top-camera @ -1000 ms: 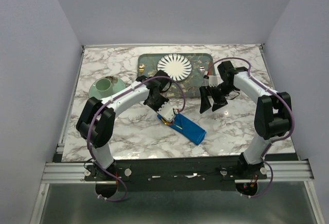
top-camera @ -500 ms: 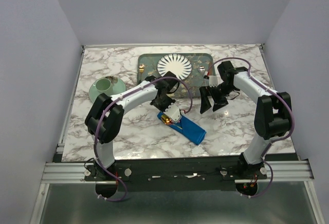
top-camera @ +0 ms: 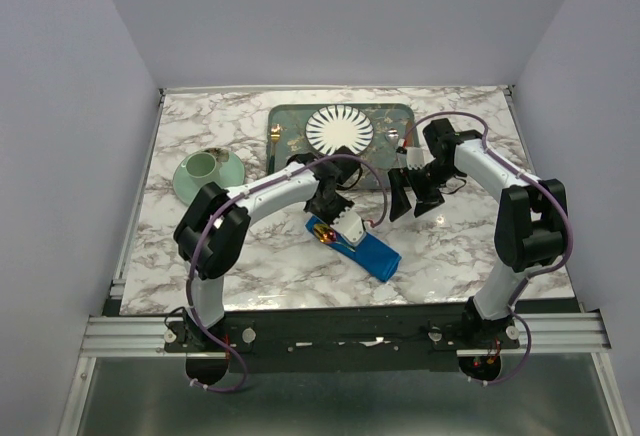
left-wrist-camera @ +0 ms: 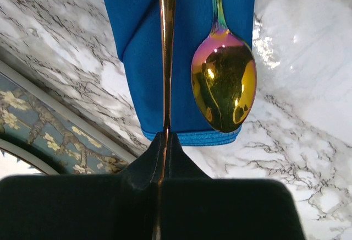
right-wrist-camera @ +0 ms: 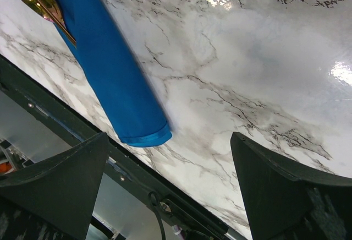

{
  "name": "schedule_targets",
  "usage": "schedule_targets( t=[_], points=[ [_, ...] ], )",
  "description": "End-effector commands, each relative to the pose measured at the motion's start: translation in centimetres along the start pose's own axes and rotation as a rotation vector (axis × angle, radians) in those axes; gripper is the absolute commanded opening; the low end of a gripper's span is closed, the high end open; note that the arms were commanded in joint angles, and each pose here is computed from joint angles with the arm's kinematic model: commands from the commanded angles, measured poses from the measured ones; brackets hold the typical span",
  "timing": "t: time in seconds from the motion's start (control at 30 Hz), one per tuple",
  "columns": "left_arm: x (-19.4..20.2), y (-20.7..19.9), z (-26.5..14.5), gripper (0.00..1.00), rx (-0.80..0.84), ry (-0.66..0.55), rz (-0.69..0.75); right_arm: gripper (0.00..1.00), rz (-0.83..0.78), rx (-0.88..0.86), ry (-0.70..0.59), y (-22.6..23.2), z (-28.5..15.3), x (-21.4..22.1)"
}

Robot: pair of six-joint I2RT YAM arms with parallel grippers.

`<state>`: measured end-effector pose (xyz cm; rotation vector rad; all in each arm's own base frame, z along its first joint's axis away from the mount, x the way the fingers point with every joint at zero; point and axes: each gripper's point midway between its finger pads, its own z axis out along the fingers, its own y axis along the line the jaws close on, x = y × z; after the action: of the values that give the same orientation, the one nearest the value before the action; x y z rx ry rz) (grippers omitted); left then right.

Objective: Fold the napkin into a case and place the utensils inside
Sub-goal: Insert the fork into the folded napkin.

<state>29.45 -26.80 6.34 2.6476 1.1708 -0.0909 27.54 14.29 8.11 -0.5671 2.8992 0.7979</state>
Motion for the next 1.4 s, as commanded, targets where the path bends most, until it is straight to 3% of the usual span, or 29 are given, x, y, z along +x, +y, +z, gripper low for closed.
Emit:
schedule_targets(
  t=[0.0,0.9,1.37],
  points=[
    [-2.3,0.5,0.2,0.0,0.0,-0.077,-0.049,1.0,-0.003,0.021,-0.01,0.0,-0.8,0.2],
    [-7.9,0.5,1.7,0.0,0.037,-0.178,-0.062,1.0,-0.008,0.018,-0.011,0.0,-0.7,0.5],
    [-8.7,1.2,2.2,0.0,0.031,-0.189,-0.075,1.0,-0.002,0.014,-0.007,-0.1,-0.5,0.3]
  ],
)
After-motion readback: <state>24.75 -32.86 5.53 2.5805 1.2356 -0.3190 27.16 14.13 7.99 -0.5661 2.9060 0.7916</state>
